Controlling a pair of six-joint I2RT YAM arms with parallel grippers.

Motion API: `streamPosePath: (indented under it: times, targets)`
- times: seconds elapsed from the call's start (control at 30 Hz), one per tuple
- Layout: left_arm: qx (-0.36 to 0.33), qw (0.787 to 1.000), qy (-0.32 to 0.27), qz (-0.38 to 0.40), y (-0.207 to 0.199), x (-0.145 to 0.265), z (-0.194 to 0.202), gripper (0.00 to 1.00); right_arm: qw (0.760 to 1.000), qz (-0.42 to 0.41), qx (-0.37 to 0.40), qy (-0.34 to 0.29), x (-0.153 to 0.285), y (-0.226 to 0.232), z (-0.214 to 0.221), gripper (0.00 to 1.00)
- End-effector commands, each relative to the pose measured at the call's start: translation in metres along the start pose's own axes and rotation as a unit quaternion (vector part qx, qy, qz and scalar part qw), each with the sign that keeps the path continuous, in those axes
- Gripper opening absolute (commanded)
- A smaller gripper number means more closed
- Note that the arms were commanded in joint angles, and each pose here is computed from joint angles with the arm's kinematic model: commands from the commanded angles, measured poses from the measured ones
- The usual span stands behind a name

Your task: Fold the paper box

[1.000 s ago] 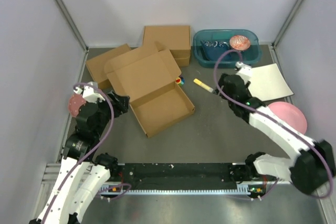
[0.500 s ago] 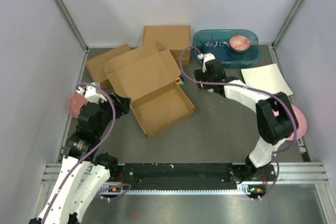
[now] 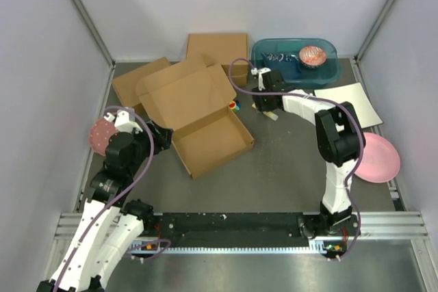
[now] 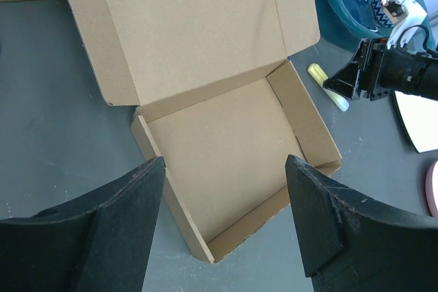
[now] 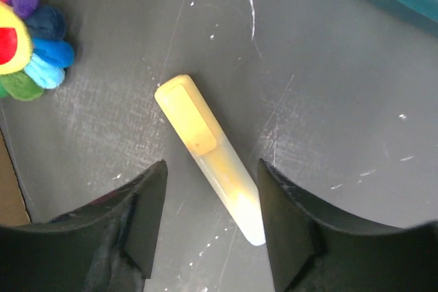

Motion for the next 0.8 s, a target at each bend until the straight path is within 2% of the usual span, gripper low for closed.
streamPosePath:
  times: [0.0, 0.03, 0.07, 0.3, 0.37, 0.4, 0.5, 0.6, 0.67, 0.77]
  targets:
    - [-0.001, 1.000, -0.014, 0.019, -0.004, -0.001, -0.003, 0.76, 0.999, -0.021, -0.019, 0.043, -0.007, 0.003, 0.002, 0.49]
    - [-0.003, 1.000, -0.015, 0.020, -0.004, 0.000, -0.003, 0.76, 0.998, -0.024, -0.022, 0.053, -0.007, 0.004, 0.006, 0.42]
    - [-0.003, 1.000, -0.016, 0.018, -0.003, 0.000, -0.003, 0.76, 0.998, -0.024, -0.026, 0.057, -0.007, 0.005, 0.008, 0.41]
    - [0.002, 1.000, -0.011, 0.027, -0.002, 0.003, 0.000, 0.76, 0.994, -0.031, -0.045, 0.097, -0.007, 0.011, 0.027, 0.44]
    - [0.005, 1.000, -0.008, 0.027, -0.001, 0.003, 0.002, 0.76, 0.993, -0.030, -0.050, 0.099, -0.004, 0.011, 0.029, 0.34]
    - [0.005, 1.000, -0.007, 0.028, 0.000, 0.003, 0.003, 0.76, 0.993, -0.029, -0.052, 0.104, -0.003, 0.012, 0.034, 0.22]
    - [0.006, 1.000, -0.008, 0.029, 0.000, 0.004, 0.003, 0.76, 0.993, -0.023, -0.062, 0.100, 0.007, 0.012, 0.037, 0.10]
    - [0.004, 1.000, -0.011, 0.027, 0.000, 0.004, 0.003, 0.76, 0.994, -0.012, -0.090, 0.054, 0.039, 0.011, 0.028, 0.06]
    - [0.001, 1.000, -0.012, 0.027, -0.001, 0.004, 0.002, 0.76, 0.995, -0.005, -0.100, -0.010, 0.075, 0.015, 0.007, 0.05]
    - [-0.003, 1.000, -0.018, 0.022, -0.001, 0.004, -0.001, 0.76, 0.995, -0.014, -0.075, -0.069, 0.117, 0.043, -0.013, 0.05]
Point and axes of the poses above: each gripper's point midway between its finger pads, its own x axis back along the fingers, its own y axis along the line the jaws close on, z = x × y, the point moved 10 cm from there along x, back along the fingers, and after that the axes turned 10 degrees about x, right-handed, at the moved point
